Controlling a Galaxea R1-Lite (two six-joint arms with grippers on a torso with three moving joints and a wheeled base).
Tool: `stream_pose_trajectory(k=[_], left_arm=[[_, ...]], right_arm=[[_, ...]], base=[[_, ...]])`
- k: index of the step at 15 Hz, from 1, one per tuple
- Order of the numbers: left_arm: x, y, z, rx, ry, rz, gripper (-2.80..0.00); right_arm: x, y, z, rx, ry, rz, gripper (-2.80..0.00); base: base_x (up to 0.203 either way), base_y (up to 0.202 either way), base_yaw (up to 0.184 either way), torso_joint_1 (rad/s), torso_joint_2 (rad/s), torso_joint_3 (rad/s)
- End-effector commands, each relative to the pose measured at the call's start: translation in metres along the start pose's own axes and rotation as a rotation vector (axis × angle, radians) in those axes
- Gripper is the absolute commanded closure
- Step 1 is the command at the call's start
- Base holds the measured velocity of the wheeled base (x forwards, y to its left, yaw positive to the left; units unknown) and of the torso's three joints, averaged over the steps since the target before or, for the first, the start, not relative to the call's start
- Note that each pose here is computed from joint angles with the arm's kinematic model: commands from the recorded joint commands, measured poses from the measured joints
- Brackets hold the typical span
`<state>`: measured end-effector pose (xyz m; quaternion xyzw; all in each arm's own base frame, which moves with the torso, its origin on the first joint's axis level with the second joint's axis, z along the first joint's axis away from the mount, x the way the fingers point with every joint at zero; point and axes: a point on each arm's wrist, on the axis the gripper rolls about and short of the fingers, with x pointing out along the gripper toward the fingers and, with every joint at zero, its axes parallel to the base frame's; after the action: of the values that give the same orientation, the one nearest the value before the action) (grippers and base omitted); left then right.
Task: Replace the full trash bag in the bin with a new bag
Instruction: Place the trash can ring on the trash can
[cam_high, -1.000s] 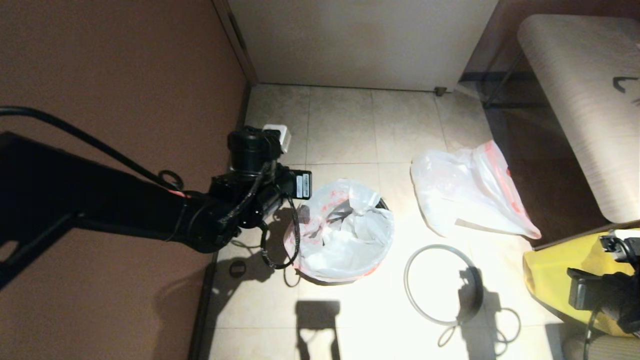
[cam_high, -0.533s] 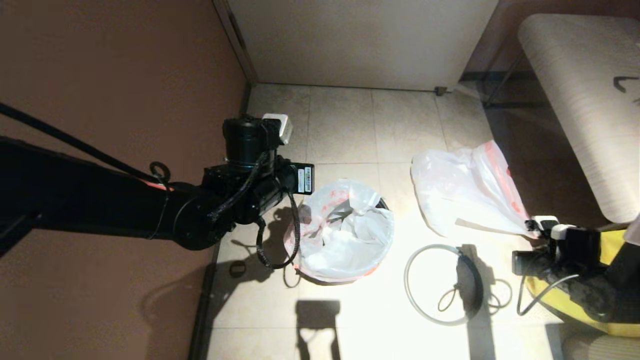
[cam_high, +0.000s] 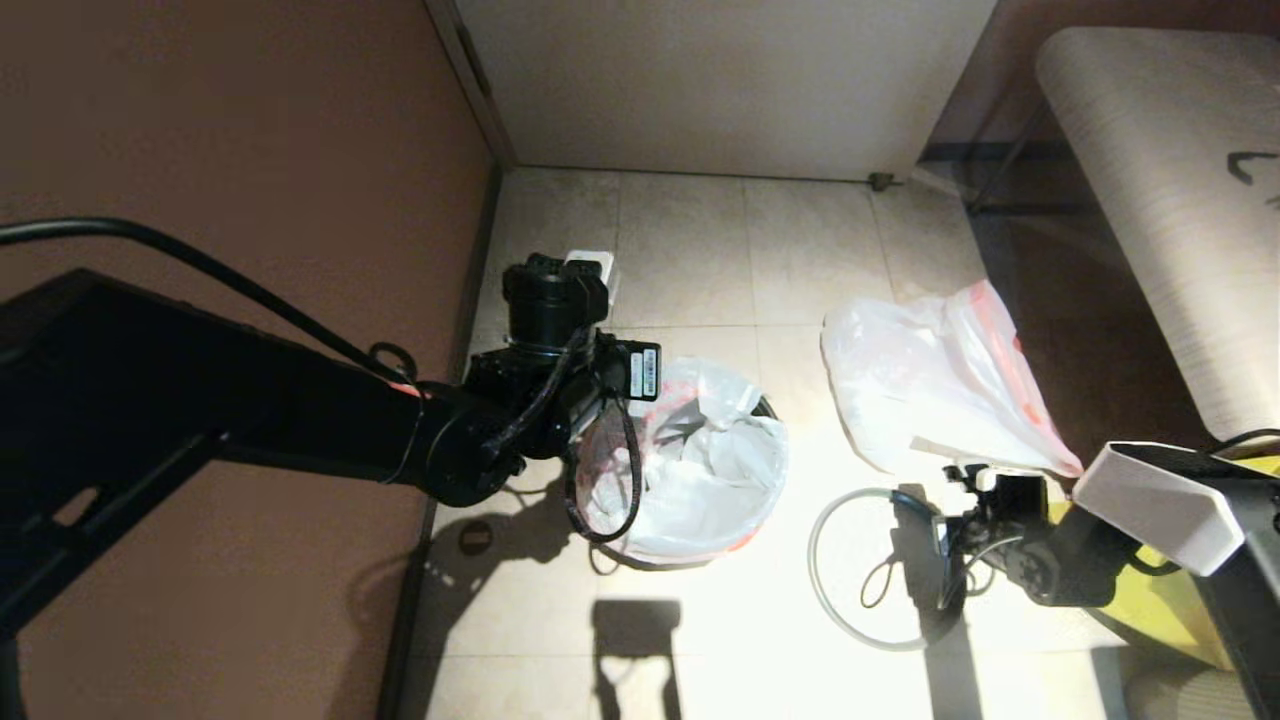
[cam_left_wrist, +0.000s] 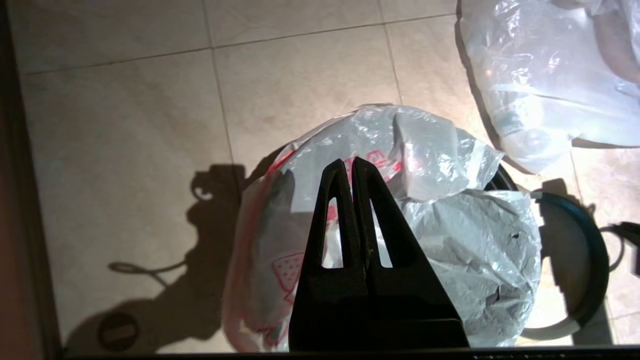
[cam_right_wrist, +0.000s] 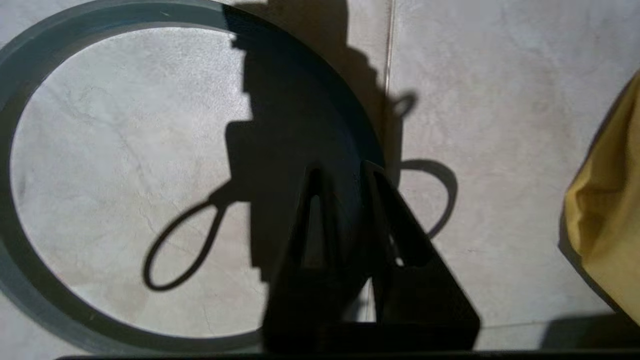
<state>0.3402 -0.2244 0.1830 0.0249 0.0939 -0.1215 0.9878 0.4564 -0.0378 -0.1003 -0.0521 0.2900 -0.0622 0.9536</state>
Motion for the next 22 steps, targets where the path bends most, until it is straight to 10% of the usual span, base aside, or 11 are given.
stream_pose_trajectory(k=[1, 11, 12, 13, 22], left_arm=[[0.004, -0.001, -0.006, 0.003, 0.01, 0.003, 0.0], [0.012, 0.0, -0.004, -0.031, -0.097, 0.018, 0.0], [0.012, 0.0, -0.004, -0.03, -0.096, 0.018, 0.0], [0.012, -0.001, -0.005, -0.03, -0.095, 0.017, 0.0], [-0.004, -0.004, 0.013, -0.032, -0.141, 0.056, 0.0]], right_arm=[[0.027, 0.005, -0.013, -0.004, 0.034, -0.009, -2.8], [0.079, -0.007, -0.014, 0.0, 0.014, -0.046, -2.8], [0.082, -0.007, -0.017, -0.004, 0.011, -0.049, -2.04], [0.085, -0.007, -0.019, -0.013, 0.007, -0.051, 0.0], [0.079, -0.015, 0.0, -0.004, -0.03, -0.134, 0.0]], base=[[0.0, 0.0, 0.0, 0.0, 0.0, 0.0], [0.0, 0.0, 0.0, 0.0, 0.0, 0.0], [0.0, 0.0, 0.0, 0.0, 0.0, 0.0], [0.0, 0.0, 0.0, 0.0, 0.0, 0.0], [0.0, 0.0, 0.0, 0.0, 0.0, 0.0]])
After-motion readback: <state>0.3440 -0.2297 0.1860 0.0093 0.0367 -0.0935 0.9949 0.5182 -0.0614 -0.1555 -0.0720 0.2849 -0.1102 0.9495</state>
